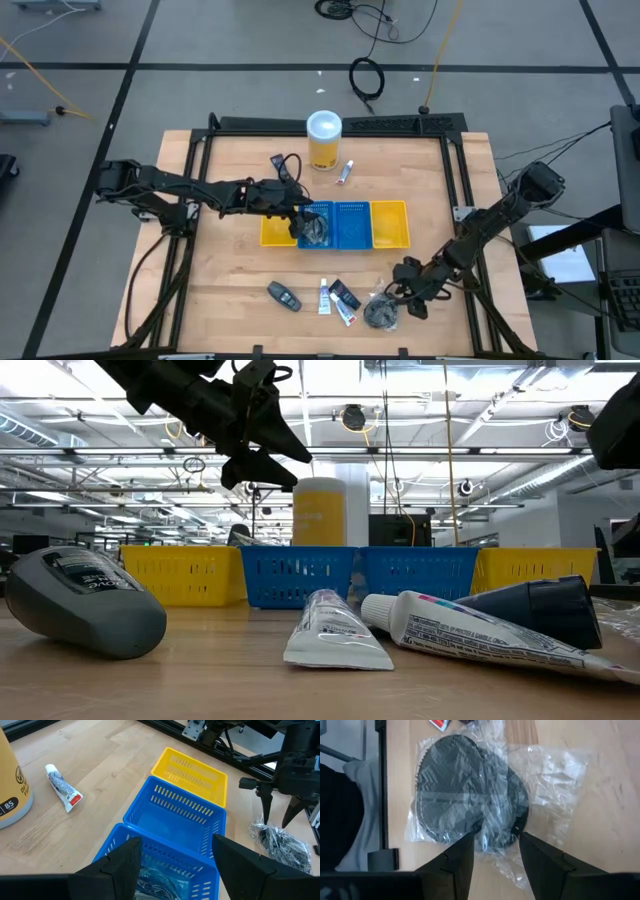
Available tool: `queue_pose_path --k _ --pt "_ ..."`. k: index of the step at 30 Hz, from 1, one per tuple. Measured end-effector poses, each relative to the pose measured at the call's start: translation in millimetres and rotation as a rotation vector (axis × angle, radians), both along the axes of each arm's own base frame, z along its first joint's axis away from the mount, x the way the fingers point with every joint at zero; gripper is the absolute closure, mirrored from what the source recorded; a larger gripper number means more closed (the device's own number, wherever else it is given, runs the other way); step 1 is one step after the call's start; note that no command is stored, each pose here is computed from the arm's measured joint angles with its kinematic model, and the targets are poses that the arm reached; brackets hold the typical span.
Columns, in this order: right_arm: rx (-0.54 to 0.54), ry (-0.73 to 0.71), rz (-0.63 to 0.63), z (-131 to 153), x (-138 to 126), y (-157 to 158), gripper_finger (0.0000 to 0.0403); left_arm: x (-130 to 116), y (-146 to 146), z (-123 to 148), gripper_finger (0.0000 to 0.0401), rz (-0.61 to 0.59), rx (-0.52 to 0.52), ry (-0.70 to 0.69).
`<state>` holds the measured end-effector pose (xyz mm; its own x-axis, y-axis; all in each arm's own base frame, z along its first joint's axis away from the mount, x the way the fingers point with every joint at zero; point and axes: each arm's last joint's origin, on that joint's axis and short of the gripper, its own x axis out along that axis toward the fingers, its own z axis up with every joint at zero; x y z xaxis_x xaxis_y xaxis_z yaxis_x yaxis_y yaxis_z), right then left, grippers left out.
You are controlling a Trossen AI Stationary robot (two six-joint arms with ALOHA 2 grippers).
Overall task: Pick & Place Travel size toiletries
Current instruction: Put the black comb into the left blue bin
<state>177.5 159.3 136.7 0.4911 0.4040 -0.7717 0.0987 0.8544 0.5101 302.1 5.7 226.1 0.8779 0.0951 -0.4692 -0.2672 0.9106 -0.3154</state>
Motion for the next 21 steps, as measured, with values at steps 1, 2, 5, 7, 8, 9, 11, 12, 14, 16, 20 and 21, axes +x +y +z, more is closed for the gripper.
queue_pose_path --k 1,2,5,7,8,9,11,12,14,16,20,21 --pt "-0.002 0.005 -0.002 -1.2 -0.3 0.6 0.0250 0.0 0.0 0.0 0.0160 0.000 0.000 0.000" --pt "-0.010 0.007 -0.004 -2.6 -0.8 1.4 0.0250 0.0 0.0 0.0 0.0160 0.000 0.000 0.000" --pt "-0.030 0.013 -0.006 -9.0 -0.5 4.1 0.0250 0.0 0.0 0.0 0.0160 0.000 0.000 0.000" --pt "-0.025 0.017 -0.009 -11.9 0.5 6.0 0.0250 0.0 0.0 -0.1 0.0160 0.000 0.000 0.001" --pt "-0.022 0.014 -0.010 -12.8 1.3 6.8 0.0250 0.0 0.0 -0.2 0.0160 0.000 0.000 0.001" --pt "-0.019 0.010 -0.010 -13.6 2.1 7.7 0.0250 -0.1 0.0 -0.2 0.0160 0.000 0.000 0.002" --pt "-0.013 0.003 -0.005 -14.2 3.0 8.6 0.0254 -0.1 0.0 -0.4 0.0160 0.000 0.000 0.003" --pt "-0.014 0.002 -0.003 -14.3 3.1 8.7 0.0260 -0.1 0.0 -0.4 0.0160 0.000 0.000 0.003" --pt "-0.023 0.001 0.005 -14.8 2.9 8.4 0.0284 -0.1 0.0 -0.3 0.0160 0.000 0.000 0.003" --pt "-0.032 -0.002 0.030 -15.2 2.7 8.5 0.0323 -0.1 0.0 -0.4 0.0160 0.000 0.000 0.003" --pt "-0.060 -0.016 0.090 -16.0 1.9 8.4 0.0392 -0.1 0.0 -0.4 0.0160 -0.003 0.006 0.005" --pt "-0.066 -0.020 0.085 -16.1 2.0 8.2 0.0394 -0.1 0.0 -0.4 0.0160 -0.004 0.007 0.005"
